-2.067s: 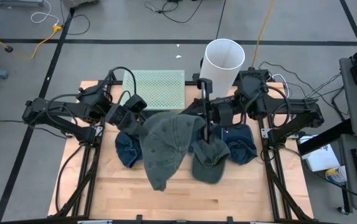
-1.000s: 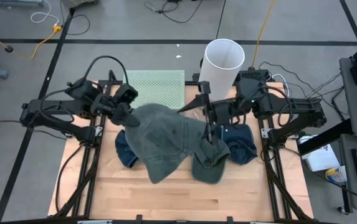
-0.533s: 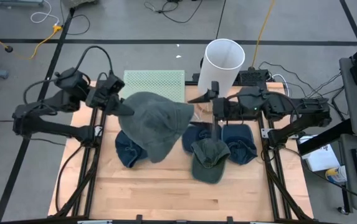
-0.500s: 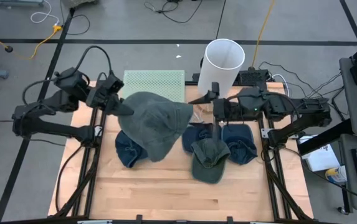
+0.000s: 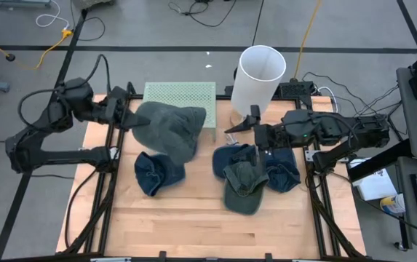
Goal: Pick & Place hat
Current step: Put the right gray cap on the shelf
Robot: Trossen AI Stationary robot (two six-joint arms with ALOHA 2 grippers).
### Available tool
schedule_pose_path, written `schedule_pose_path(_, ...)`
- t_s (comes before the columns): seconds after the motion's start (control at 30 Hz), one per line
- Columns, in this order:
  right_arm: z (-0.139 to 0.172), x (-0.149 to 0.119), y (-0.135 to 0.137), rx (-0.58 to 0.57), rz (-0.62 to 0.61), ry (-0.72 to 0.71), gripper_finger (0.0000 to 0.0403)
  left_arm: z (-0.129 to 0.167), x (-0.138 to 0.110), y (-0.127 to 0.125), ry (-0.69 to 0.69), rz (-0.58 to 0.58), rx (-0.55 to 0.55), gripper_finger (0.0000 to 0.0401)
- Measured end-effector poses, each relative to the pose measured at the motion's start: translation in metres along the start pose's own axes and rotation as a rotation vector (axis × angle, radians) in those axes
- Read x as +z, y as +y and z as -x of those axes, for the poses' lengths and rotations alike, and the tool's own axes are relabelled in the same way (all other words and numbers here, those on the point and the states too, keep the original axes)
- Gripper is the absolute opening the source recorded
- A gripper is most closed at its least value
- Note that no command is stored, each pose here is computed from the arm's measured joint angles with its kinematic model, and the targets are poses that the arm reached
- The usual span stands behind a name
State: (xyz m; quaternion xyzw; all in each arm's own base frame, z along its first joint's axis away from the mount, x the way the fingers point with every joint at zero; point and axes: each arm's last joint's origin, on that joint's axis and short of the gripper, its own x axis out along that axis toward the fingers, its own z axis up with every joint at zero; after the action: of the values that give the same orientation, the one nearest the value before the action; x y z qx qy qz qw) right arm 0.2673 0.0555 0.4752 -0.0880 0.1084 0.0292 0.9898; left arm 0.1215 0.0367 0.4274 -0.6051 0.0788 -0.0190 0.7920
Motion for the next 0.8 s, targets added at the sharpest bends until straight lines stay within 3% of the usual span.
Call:
schedule_pose_path(0.13,0.000,0.000,0.001,0.011,-0.012,-0.002,0.0291,0.002,0.011,0.006,-0.062,0.001,0.036,0.0007)
schedule_pose_path(0.43,0.000,0.001,0.006,0.182,0.042,-0.028,0.0290,-0.002,0.058,0.032,-0.169,0.028,0.147,0.0007)
schedule_pose_path(0.8,0.000,0.001,0.006,0.186,0.143,-0.038,0.0288,0.019,0.113,0.074,-0.287,0.080,0.265,0.0007)
